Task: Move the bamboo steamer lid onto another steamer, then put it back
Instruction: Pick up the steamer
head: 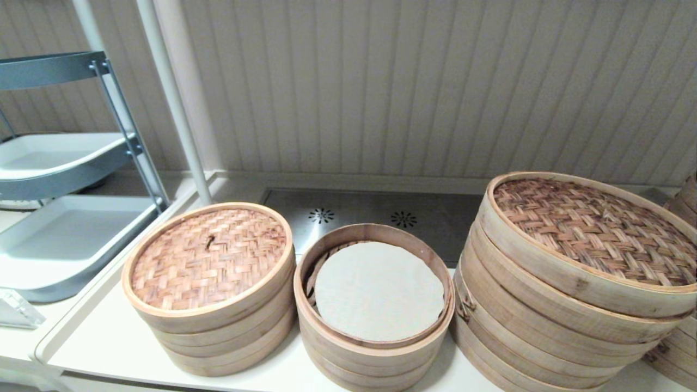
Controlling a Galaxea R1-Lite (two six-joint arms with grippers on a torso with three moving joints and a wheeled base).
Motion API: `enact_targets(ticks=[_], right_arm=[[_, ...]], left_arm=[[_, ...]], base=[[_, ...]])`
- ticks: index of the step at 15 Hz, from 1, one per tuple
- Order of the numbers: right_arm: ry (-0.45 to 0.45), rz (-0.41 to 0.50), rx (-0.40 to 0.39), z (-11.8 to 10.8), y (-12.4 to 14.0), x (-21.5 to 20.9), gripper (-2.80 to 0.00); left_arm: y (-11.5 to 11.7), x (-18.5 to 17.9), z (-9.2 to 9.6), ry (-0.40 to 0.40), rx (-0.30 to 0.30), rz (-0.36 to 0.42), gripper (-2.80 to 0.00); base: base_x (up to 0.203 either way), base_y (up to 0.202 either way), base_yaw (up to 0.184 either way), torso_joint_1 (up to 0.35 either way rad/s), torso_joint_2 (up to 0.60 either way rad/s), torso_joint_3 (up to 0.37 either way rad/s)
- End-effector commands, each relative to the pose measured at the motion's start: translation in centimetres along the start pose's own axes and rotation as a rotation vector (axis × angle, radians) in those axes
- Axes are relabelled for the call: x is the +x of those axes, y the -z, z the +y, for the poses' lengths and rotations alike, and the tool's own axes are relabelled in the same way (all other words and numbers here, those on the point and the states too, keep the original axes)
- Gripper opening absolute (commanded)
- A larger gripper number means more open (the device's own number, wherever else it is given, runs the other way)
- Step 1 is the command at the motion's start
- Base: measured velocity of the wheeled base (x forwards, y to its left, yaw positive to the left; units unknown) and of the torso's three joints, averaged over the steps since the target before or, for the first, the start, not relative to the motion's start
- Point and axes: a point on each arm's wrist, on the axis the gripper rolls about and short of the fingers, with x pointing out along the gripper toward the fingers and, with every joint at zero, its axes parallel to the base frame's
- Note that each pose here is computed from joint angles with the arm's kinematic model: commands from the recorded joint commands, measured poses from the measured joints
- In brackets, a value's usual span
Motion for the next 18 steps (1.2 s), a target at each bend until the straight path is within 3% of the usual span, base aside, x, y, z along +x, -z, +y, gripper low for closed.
enact_targets(ticks=[1,5,11,18], right_arm=[[-0.001,0.024,0.000,0.0,0.7,0.2,-2.80],[-0.003,0.022,0.000,0.0,0.7,0.2,-2.80],[-0.003,0.024,0.000,0.0,0.7,0.2,-2.80],[-0.003,0.024,0.000,0.0,0.7,0.2,-2.80]], left_arm=[[-2.8,0.2,0.0,0.004,0.000,0.027,-2.80],[-7.2,3.1,0.1,0.039,-0.003,0.134,-2.80],[-13.9,12.9,0.1,0.170,-0.043,0.374,-2.80],[-16.1,20.0,-0.1,0.269,-0.117,0.607,-2.80]], base=[[0.000,0.000,0.000,0.000,0.00,0.000],[0.000,0.000,0.000,0.000,0.00,0.000],[0.000,0.000,0.000,0.000,0.00,0.000],[0.000,0.000,0.000,0.000,0.00,0.000]])
